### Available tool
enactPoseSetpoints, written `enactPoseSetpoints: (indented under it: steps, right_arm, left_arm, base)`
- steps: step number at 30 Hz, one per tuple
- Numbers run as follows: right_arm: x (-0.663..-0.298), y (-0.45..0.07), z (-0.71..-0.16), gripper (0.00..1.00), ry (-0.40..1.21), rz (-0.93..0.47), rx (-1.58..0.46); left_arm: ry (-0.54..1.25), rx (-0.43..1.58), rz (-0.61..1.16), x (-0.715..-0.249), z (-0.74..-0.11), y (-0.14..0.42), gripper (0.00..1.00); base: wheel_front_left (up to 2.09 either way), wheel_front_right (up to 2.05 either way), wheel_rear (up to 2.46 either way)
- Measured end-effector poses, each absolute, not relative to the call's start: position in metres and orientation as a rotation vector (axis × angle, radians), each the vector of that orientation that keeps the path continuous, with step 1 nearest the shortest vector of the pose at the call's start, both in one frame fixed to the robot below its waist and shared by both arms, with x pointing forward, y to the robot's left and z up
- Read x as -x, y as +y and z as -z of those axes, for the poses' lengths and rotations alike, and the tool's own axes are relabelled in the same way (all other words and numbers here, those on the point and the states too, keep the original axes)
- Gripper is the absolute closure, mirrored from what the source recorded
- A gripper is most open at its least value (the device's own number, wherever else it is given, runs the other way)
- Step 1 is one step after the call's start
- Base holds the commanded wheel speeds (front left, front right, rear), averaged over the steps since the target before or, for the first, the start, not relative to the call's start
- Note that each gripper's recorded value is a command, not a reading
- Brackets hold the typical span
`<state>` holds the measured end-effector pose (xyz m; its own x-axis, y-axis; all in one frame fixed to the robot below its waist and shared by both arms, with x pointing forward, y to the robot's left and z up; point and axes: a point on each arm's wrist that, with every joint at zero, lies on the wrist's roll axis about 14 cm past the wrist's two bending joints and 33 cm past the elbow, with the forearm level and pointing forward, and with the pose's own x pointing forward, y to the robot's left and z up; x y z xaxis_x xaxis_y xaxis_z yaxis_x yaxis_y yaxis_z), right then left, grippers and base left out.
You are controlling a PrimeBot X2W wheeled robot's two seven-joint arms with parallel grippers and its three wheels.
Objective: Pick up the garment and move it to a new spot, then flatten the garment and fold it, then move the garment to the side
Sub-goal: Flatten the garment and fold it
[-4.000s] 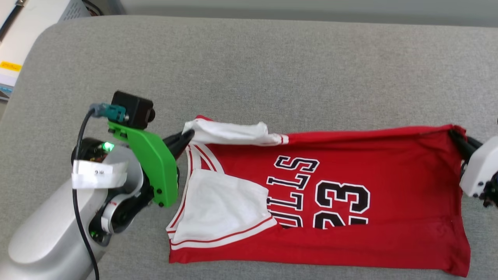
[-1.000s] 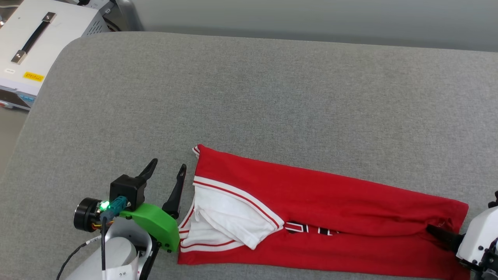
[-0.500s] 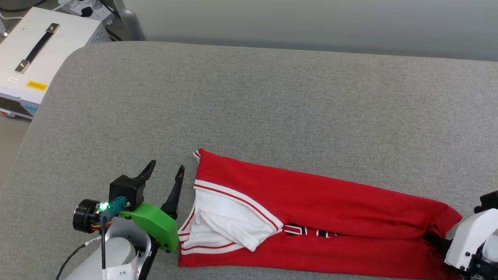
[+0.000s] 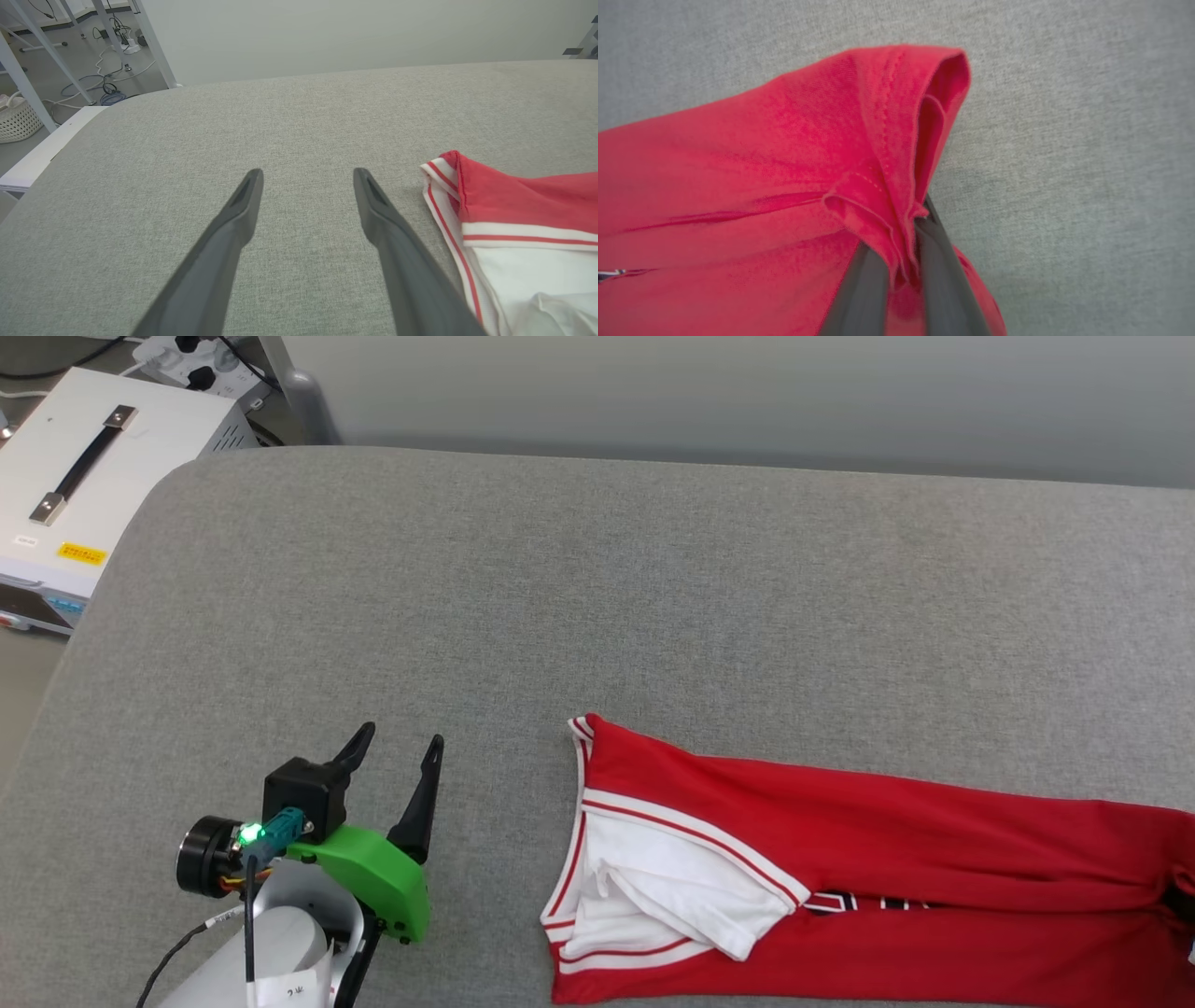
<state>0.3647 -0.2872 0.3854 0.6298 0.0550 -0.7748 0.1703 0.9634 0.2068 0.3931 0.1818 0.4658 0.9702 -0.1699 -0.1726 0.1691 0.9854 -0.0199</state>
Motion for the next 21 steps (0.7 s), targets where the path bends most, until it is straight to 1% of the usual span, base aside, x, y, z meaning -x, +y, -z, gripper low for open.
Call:
enactPoseSetpoints:
  steps: [3, 11, 15, 21]
  right_arm:
    - [-0.365, -0.298, -0.390, 1.00, 0.882, 0.085, -0.238]
    - [-0.363, -0.287, -0.406, 1.00, 0.833, 0.050, -0.225]
    - [-0.355, -0.267, -0.413, 1.00, 0.830, -0.013, -0.246]
    - [-0.347, -0.217, -0.431, 1.00, 0.814, -0.155, -0.289]
  left_arm:
    - [0.172, 0.003, 0.169, -0.392, -0.467, 0.182, 0.00]
    - [0.147, 0.028, 0.163, -0.383, -0.476, 0.181, 0.00]
    - [0.130, 0.035, 0.154, -0.376, -0.482, 0.183, 0.00]
    - [0.109, 0.046, 0.139, -0.364, -0.487, 0.185, 0.00]
  base:
    - [0.00, 0.00, 0.00]
    - [0.00, 0.00, 0.00]
    - [0.00, 0.00, 0.00]
    - [0.00, 0.00, 0.00]
